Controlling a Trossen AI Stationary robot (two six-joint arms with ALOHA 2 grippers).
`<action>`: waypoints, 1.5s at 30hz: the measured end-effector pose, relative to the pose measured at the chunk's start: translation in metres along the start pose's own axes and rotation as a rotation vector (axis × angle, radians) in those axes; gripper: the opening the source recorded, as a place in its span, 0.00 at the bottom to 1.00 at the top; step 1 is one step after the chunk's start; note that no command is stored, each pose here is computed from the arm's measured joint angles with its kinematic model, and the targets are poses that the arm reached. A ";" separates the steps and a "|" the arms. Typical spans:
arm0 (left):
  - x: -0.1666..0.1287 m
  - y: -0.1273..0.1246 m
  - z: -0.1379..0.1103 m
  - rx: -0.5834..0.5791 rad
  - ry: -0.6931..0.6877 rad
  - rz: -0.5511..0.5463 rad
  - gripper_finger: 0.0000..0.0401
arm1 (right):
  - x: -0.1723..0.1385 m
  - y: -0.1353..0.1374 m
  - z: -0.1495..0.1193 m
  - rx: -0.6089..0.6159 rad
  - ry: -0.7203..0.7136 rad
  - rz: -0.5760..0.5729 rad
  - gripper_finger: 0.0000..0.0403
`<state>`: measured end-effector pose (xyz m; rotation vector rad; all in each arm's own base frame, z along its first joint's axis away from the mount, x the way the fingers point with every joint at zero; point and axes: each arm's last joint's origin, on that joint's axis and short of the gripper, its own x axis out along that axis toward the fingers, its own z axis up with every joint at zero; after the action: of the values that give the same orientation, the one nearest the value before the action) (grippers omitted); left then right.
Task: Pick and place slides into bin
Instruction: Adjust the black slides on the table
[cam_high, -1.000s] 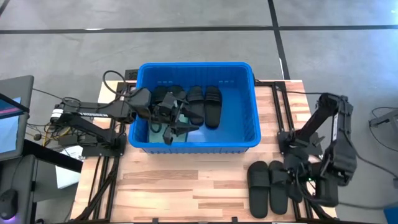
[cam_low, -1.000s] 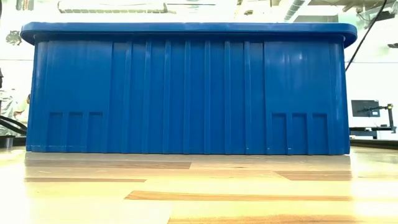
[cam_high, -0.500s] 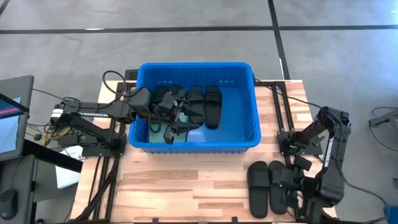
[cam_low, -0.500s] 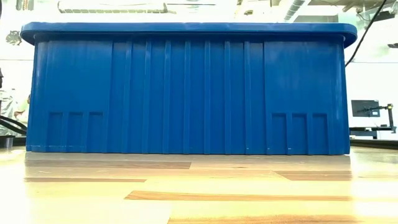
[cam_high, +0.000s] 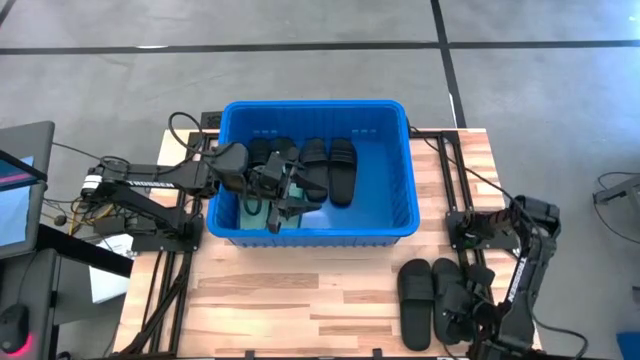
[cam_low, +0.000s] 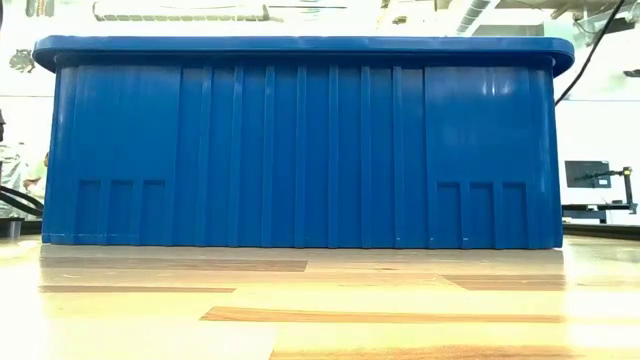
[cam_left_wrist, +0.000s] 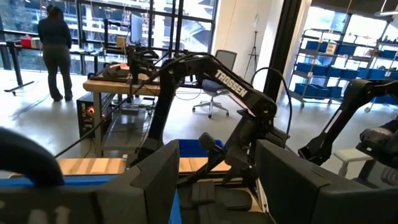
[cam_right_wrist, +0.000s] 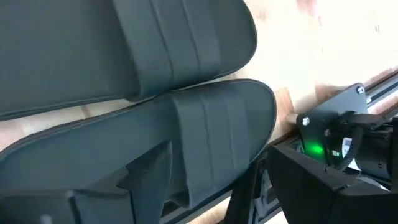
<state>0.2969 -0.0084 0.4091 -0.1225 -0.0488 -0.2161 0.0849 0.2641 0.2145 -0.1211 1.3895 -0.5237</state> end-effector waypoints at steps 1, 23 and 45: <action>0.000 0.000 0.000 0.003 0.001 0.001 0.50 | 0.002 0.003 0.000 0.000 0.000 -0.005 0.62; 0.000 0.003 0.000 -0.019 0.000 0.010 0.50 | 0.055 0.017 0.008 0.058 0.107 -0.127 0.59; -0.001 0.002 -0.005 -0.052 0.048 0.013 0.50 | 0.061 0.023 0.036 -0.063 -0.021 -0.051 0.03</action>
<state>0.2970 -0.0068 0.4043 -0.1696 0.0055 -0.2073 0.1312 0.2512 0.1575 -0.2123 1.3859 -0.5199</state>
